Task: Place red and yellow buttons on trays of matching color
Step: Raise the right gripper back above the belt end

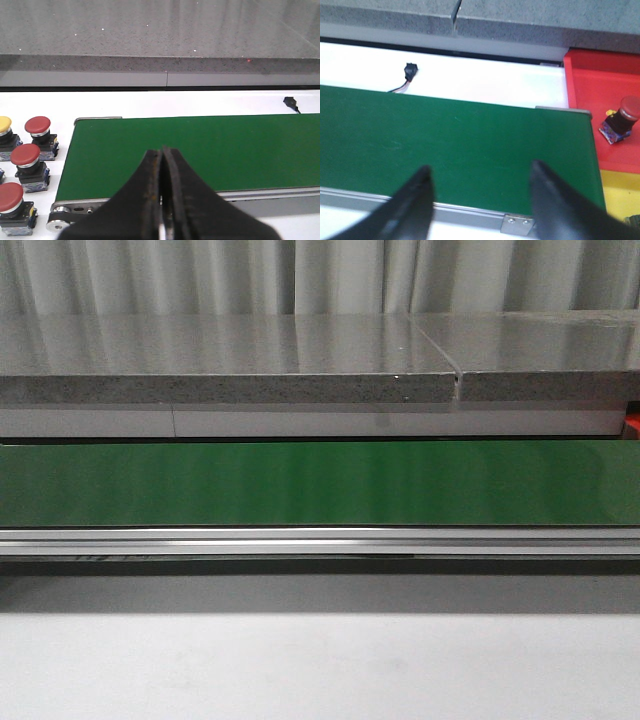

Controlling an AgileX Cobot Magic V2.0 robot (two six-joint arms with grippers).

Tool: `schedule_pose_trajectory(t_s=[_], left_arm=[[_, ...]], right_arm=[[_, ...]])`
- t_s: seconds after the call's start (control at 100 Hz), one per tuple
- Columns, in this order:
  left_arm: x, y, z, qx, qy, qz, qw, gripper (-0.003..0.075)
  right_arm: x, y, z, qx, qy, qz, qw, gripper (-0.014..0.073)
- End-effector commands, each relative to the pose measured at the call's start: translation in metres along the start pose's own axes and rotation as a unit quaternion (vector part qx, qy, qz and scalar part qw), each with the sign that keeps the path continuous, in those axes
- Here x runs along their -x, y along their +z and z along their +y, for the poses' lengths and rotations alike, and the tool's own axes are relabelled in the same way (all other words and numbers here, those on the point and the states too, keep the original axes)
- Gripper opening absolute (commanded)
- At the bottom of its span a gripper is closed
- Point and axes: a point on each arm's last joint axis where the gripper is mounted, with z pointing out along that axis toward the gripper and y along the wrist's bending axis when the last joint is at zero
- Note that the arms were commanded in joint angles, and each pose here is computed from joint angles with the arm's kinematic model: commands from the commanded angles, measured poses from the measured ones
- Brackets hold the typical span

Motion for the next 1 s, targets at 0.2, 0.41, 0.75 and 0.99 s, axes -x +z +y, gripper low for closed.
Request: schedule_pose_trajectory(t_s=[0.2,0.41,0.75,0.99], left_arm=[[0.0146,-0.0026,-0.0019,-0.009,-0.003,-0.047,0.999,-0.0019],[0.0146,-0.0026,-0.0019,-0.009,-0.003,-0.047,0.999,-0.0019],[0.015,-0.0026,-0.0019,-0.009,-0.003,-0.049,0.999,-0.0019],[0.0142,-0.0023,-0.0019,-0.009,-0.003,-0.047,0.999,0.0004]], right_arm=[[0.0162,-0.0057,-0.0004,-0.004,-0.005,-0.061,0.998,-0.0066],[0.0165,-0.0054,-0.0004,-0.005,-0.005,-0.062,0.998,-0.0068],[0.0165,-0.0054,-0.0004,-0.005,-0.005,-0.062,0.998,-0.0068],[0.0165,-0.0054,-0.0004,-0.005,-0.005,-0.062,0.998,-0.0068]])
